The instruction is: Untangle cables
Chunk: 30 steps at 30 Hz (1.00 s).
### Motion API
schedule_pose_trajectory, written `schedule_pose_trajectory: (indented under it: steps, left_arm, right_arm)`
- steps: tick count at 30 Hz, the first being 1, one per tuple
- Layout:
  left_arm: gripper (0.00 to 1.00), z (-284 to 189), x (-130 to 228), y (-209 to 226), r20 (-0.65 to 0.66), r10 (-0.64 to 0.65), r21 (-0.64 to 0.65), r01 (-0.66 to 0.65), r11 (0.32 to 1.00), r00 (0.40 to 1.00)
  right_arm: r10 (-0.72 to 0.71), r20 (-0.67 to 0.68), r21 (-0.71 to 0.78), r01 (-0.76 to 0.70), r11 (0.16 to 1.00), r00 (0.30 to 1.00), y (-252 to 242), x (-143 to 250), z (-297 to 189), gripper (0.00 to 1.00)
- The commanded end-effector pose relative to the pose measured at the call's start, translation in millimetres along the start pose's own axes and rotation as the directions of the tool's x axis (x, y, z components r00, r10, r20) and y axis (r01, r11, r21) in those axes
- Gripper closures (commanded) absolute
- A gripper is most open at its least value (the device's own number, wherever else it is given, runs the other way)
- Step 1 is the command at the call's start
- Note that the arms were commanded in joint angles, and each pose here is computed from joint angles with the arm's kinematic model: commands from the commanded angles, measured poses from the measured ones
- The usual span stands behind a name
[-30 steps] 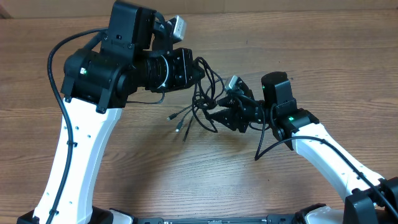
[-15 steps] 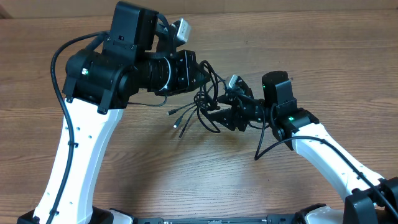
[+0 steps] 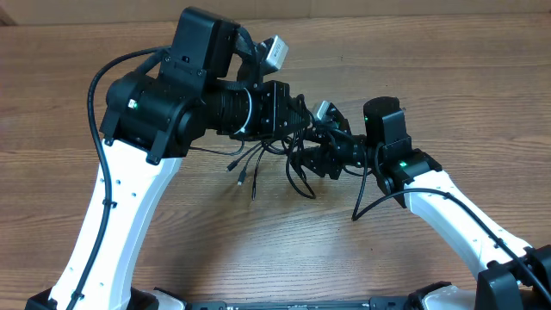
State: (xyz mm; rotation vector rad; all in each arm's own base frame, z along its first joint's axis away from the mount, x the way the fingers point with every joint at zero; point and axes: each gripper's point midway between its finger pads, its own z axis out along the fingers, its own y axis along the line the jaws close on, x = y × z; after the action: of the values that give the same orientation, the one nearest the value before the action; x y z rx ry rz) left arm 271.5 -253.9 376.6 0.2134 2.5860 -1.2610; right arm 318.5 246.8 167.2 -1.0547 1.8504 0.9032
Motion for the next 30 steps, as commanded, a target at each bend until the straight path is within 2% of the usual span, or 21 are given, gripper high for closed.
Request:
schedule_pose_trajectory:
  steps: [1,6,13,15,16,18,19,27,28,29,30]
  left_arm:
    - [0.96,-8,0,-15,0.024,0.067,0.036,-0.068,0.997,0.997]
    - [0.96,-8,-3,-14,0.039,0.073,0.025,-0.074,0.997,0.997]
    - [0.95,-8,-4,-15,0.04,0.071,0.028,-0.072,0.997,0.997]
    - [0.95,-7,-1,-19,0.027,0.075,0.046,-0.076,0.996,0.997]
    - [0.96,-6,1,-20,0.024,0.077,0.047,-0.078,0.996,0.997]
    - [0.96,-6,1,-20,0.023,0.082,0.046,-0.083,0.995,0.996]
    - [0.95,-6,1,-21,0.024,0.083,0.047,-0.084,0.995,0.996]
    - [0.96,-6,0,-20,0.029,0.096,0.045,-0.098,0.994,0.995]
    - [0.96,-6,0,-20,0.029,0.096,0.045,-0.098,0.994,0.995]
    - [0.96,-6,0,-20,0.029,0.096,0.045,-0.097,0.994,0.995]
    - [0.95,-6,0,-20,0.029,0.096,0.044,-0.097,0.994,0.995]
  right_arm:
    - [-0.029,0.037,-0.04,0.031,0.999,0.999,9,-14,-4,0.46]
    - [-0.028,0.042,-0.061,0.031,0.998,0.999,12,-15,-4,0.43]
    - [-0.024,0.048,-0.097,0.028,0.995,0.999,19,-15,-4,0.44]
    - [-0.024,0.048,-0.097,0.028,0.995,0.999,19,-15,-4,0.51]
    - [-0.024,0.048,-0.097,0.028,0.995,0.999,19,-15,-4,0.57]
    - [-0.021,0.045,-0.093,0.025,0.995,0.999,18,-14,-4,0.96]
    - [-0.02,0.043,-0.092,0.024,0.995,0.999,18,-14,-4,0.96]
    - [0.013,0.0,-0.061,-0.013,0.998,1.0,13,-4,-4,0.96]
    - [0.013,0.0,-0.061,-0.013,0.998,1.0,13,-4,-4,0.93]
    - [0.012,0.001,-0.061,-0.012,0.998,1.0,13,-4,-4,0.76]
    - [0.008,0.004,-0.06,-0.008,0.998,1.0,13,-5,-4,0.5]
